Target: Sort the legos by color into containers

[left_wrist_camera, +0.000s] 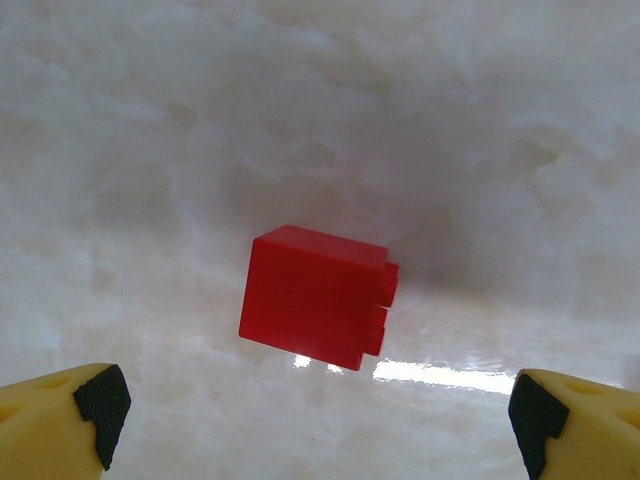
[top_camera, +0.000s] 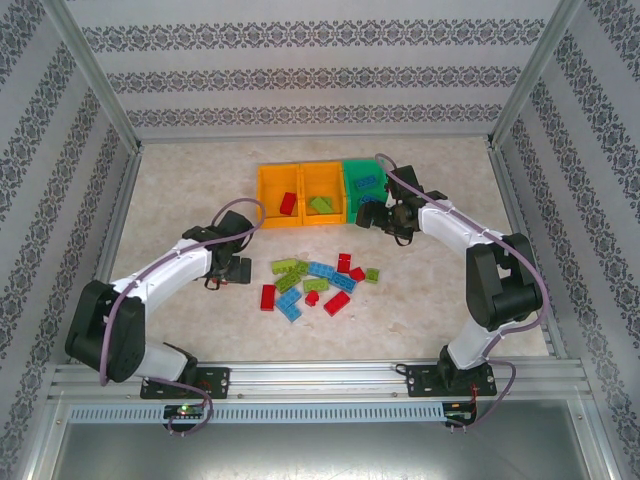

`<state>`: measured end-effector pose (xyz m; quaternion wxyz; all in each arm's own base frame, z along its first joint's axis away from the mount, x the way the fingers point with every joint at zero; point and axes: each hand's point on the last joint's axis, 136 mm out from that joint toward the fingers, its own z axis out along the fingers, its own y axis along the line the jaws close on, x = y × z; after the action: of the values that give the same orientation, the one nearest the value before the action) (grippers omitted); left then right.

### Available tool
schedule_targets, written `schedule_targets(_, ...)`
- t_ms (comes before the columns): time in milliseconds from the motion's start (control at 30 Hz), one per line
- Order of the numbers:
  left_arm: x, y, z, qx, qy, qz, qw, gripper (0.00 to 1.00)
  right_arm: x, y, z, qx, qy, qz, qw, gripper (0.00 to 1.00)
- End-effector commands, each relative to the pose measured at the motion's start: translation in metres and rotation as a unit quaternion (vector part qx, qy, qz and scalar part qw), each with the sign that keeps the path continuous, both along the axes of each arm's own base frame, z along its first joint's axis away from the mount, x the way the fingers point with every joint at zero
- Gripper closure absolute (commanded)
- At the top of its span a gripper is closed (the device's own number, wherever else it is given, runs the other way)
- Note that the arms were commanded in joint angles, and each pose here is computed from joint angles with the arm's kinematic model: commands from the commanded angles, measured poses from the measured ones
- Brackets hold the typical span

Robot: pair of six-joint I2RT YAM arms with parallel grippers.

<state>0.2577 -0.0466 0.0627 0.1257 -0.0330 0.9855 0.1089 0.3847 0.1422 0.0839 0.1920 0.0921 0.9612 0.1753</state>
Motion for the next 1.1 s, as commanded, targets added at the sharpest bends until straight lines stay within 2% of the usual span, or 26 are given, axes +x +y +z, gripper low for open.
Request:
schedule_targets(0,0.001,0.007,-0.011,0.013,0.016,-0.013,1.000,0.00,0.002,-0.004,0.011,-0.005,-0.022,0.001,1.000,0.12)
schedule_targets(233,0.009,0.011,-0.013,-0.002,0.022,-0.007,1.000,0.05,0.001,-0.005,0.010,-0.004,-0.019,-0.001,1.000,0.12)
schedule_targets(533,0.009,0.004,-0.031,-0.029,0.066,-0.015,0.997,0.16,0.002,-0.008,0.012,-0.006,-0.019,-0.004,1.000,0.12)
schedule_targets(733,0.013,0.005,-0.032,-0.036,0.066,-0.013,0.997,0.25,0.002,-0.012,0.011,-0.008,-0.016,-0.009,1.000,0.12)
schedule_targets(867,0.017,0.005,-0.032,-0.043,0.063,-0.011,0.997,0.27,0.001,-0.013,0.009,-0.010,-0.013,-0.009,1.000,0.12)
schedule_targets(1000,0.015,0.004,-0.037,-0.051,0.075,-0.009,0.996,0.44,0.000,-0.015,0.009,-0.012,-0.013,-0.011,1.000,0.12)
schedule_targets(1067,0.014,0.003,-0.037,-0.053,0.076,-0.008,0.996,0.48,0.000,-0.018,0.010,-0.013,-0.014,-0.013,1.000,0.12)
